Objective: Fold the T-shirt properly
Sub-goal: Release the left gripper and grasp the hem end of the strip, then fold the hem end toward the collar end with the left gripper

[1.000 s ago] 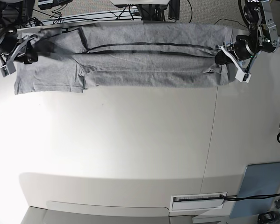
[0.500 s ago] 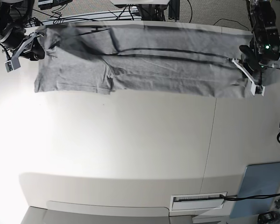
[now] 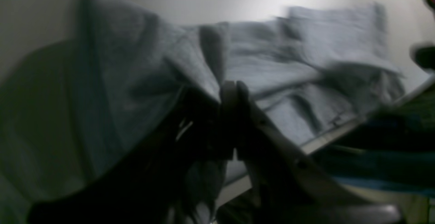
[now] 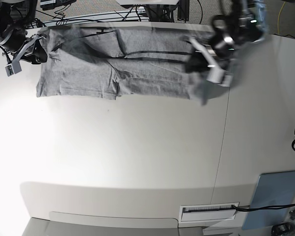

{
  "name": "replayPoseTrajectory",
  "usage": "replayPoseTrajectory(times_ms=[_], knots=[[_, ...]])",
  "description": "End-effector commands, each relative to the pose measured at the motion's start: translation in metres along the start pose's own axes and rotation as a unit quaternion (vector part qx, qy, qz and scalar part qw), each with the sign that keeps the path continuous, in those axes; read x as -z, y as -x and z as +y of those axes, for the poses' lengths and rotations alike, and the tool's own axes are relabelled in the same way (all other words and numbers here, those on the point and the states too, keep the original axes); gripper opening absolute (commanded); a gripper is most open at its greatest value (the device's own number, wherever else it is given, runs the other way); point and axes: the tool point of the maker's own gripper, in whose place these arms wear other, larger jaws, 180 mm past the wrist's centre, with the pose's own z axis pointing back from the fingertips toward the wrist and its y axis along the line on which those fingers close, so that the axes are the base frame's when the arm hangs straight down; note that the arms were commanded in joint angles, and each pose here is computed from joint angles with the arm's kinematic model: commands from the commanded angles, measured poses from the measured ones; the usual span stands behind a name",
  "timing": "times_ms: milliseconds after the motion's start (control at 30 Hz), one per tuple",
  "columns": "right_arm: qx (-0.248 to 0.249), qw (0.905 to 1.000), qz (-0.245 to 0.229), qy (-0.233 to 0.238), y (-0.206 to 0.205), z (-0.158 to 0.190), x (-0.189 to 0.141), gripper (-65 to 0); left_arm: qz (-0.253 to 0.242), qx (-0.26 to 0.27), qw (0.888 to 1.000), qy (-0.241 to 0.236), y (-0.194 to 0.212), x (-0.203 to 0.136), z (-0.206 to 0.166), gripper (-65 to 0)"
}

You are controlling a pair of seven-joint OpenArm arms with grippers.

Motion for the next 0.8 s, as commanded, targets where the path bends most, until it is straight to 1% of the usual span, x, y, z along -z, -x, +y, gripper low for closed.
replayPoseTrajectory(times_ms=[0,167,233,300,500,633,767], knots=[[-0.009,0.9998,-0.02,0.0,-0.013,-0.001,-0.005,-50.5,-0.015,0.003,1.0,0.002,-0.009,0.006,-0.004,-65.0],[-0.009,0.9998,-0.019,0.0,-0.013,-0.001,-0.005,-50.5,0.038,0.009,0.999,0.028,0.013,0.053,-0.026,-65.0],[-0.01,0.9998,-0.018,0.001,-0.012,-0.002,-0.005,-50.5,0.059,0.015,0.997,0.037,0.02,0.066,-0.031,-65.0],[-0.011,0.9998,-0.017,0.003,-0.012,-0.002,-0.005,-50.5,0.069,0.021,0.996,0.045,0.023,0.073,-0.035,-65.0],[-0.011,0.9998,-0.018,0.003,-0.012,-0.002,-0.005,-50.5,0.05,0.02,0.997,0.059,0.006,0.079,-0.044,-65.0],[-0.011,0.9998,-0.018,0.003,-0.012,-0.002,-0.005,-50.5,0.037,0.018,0.995,0.096,-0.001,0.081,-0.062,-65.0],[-0.017,0.9998,-0.009,0.011,-0.009,-0.006,-0.005,-50.5,0.033,0.014,0.994,0.101,-0.003,0.082,-0.067,-65.0]])
